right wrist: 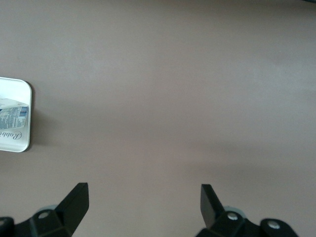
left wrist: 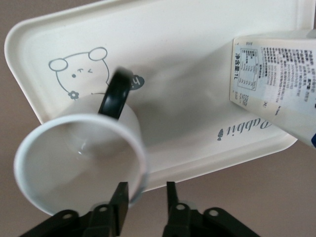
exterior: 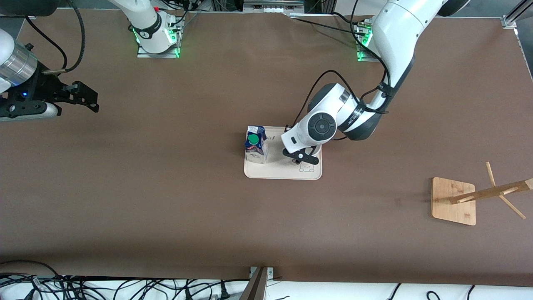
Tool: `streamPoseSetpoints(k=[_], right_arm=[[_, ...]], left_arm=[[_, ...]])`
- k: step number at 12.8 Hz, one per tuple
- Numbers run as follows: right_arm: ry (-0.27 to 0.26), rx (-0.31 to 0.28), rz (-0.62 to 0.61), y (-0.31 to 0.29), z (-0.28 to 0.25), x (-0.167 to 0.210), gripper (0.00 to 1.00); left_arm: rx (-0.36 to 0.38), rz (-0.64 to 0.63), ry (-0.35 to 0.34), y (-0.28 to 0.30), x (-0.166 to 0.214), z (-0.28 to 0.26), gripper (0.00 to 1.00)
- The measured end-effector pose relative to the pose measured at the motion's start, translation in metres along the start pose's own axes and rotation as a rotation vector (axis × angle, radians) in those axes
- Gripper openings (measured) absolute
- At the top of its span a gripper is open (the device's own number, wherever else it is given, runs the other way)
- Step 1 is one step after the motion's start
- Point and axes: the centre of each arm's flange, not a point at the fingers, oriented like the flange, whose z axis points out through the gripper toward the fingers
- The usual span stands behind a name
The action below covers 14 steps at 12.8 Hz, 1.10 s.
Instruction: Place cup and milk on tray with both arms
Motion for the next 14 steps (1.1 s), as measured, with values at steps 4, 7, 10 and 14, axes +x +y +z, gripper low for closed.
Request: streamPoseSetpoints(k=[4,7,10,14], right_arm=[[0.000,0.000,0.000,0.000,0.000,0.000,1.00],[0.000,0.000,0.000,0.000,0.000,0.000,1.00],[-0.001,0.000,0.000,0.000,0.000,0.000,1.00],[0.000,0.000,0.003,0.002,0.000,0.000,1.00]], left_arm=[[-0.015,-0.019,0.067,-0.009,0.012,-0.029,0.89],[-0.022,-0.068,0.164,-0.040,0.017,-0.089,1.00],[-0.002,-0.129,0.189,-0.082,-0.002,-0.156,1.00],[-0.003,-0.274,0.282,-0.176,-0.031,-0.261,1.00]])
